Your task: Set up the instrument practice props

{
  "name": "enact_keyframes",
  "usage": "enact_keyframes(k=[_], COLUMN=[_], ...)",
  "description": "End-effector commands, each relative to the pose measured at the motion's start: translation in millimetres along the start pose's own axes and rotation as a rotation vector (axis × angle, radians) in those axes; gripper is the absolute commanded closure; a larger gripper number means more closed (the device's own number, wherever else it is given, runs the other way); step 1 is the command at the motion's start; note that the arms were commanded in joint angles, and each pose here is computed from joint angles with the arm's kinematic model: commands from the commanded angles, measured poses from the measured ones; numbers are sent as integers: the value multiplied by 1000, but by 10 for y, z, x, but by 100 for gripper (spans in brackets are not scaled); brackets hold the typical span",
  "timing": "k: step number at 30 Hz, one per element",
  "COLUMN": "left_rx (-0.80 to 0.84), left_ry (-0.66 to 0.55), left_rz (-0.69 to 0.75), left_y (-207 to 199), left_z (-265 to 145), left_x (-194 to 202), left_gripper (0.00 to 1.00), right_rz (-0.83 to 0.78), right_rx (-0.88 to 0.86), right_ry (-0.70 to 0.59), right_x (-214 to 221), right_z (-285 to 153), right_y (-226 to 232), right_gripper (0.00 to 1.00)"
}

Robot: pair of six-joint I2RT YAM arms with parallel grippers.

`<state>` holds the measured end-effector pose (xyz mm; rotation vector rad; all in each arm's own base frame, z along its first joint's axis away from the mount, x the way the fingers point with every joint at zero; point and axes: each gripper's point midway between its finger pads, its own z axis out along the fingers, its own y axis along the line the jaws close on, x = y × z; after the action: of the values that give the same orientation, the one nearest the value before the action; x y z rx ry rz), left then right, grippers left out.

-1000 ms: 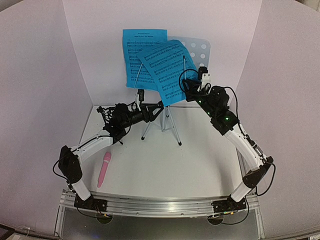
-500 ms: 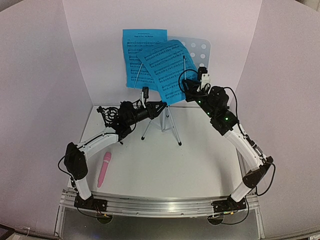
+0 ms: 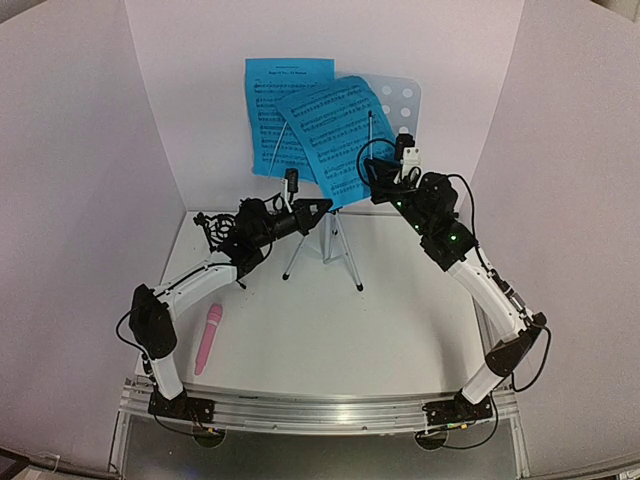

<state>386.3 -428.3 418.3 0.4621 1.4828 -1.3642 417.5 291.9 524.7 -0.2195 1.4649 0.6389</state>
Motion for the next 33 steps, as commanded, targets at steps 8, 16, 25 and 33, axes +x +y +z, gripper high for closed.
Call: enact_keyframes(k=[8,16,25,33], left_rx=[-15,-43,-97,-107], left_ry=[77,145,152,129], left_rz=[346,517,717,831], left_y=[-244,-304,-303,-350], left_z=[-87,-172,-224,-194], left_x=[-325,-382,-571,-756], left_gripper=[100,100,100,100], right_rz=[-8,-13,-35,-32], right_rx=[-32,-50,-84,-117], right_ry=[-39,-44,-58,-99], right_x=[-146,-182,-197,-263], right_z=[-103,-141,-178,-216], right_y=[82,114,169,221], right_gripper=[95,99,100,100])
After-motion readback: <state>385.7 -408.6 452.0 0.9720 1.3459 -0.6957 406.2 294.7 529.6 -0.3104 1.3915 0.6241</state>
